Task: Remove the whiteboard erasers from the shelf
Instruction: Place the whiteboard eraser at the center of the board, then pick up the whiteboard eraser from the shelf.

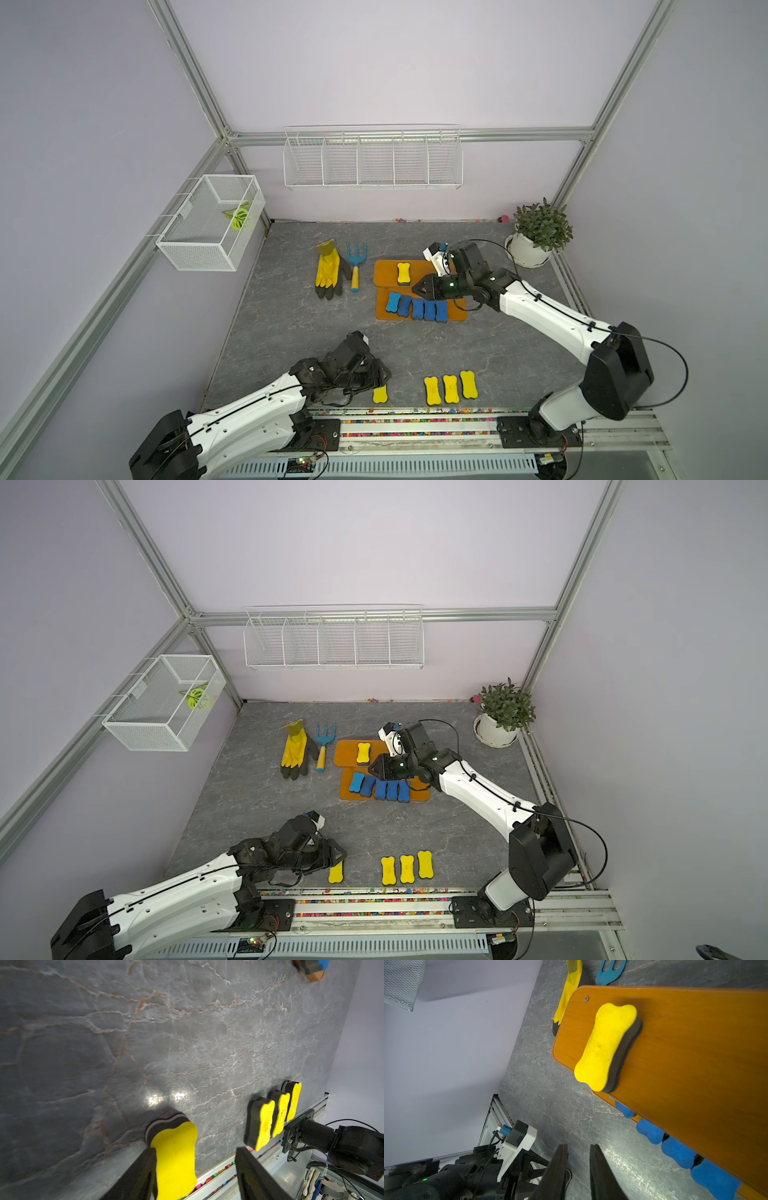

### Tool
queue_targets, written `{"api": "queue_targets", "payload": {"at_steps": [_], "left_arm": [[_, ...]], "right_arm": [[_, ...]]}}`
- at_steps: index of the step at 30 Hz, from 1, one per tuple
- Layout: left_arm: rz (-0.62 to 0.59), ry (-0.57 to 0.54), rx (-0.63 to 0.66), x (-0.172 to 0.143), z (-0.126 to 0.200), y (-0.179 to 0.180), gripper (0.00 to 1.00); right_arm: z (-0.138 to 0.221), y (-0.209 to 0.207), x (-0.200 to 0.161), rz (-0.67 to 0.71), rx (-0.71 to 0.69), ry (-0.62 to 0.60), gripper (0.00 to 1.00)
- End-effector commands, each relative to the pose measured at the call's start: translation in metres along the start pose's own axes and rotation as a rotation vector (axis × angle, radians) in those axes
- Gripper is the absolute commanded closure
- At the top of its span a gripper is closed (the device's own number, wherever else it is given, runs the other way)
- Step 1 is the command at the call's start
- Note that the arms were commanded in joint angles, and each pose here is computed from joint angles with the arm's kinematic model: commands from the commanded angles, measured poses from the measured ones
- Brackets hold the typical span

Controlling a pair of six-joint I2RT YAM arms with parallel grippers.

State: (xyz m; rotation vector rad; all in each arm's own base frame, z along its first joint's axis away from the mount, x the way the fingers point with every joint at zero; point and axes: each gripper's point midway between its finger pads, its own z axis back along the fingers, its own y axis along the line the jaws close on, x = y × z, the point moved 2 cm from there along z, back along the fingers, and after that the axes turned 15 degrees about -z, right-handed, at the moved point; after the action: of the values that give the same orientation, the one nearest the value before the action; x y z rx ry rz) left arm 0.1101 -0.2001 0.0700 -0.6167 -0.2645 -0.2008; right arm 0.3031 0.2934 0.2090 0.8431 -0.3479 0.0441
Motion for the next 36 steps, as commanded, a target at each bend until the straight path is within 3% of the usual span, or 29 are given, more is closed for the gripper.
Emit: {"api": "queue_targets", "payload": {"at_steps": [1,5,13,23,30,36], "left_arm": [[-0.036,-0.043,0.003,0.012,0.011,-0.007,0.34],[-0.062,-0.103,0.035,0.030,0.029,-0.011,0.36],[-0.028,-0.267,-0.003,0.107,0.068,-0.008,0.41],[-0.066,-0.292,0.077,0.187,0.091,0.002,0.43],[-0.079,-0.311,0.069,0.212,0.096,0.006,0.42],[-0.091,-0.314,0.113,0.217,0.099,0.013,0.40]], "right_arm": [[-0.002,0.004,0.002,0.005,0.003,-0.003,0.74],[-0.004,0.006,0.007,-0.004,-0.002,-0.014,0.74],[-0.016,-0.001,0.029,-0.106,-0.103,-0.064,0.74],[-0.026,0.000,0.056,-0.195,-0.188,-0.117,0.71],[-0.035,0.006,0.061,-0.197,-0.231,-0.115,0.67],[-0.026,0.008,0.063,-0.109,-0.362,-0.156,0.50]]}}
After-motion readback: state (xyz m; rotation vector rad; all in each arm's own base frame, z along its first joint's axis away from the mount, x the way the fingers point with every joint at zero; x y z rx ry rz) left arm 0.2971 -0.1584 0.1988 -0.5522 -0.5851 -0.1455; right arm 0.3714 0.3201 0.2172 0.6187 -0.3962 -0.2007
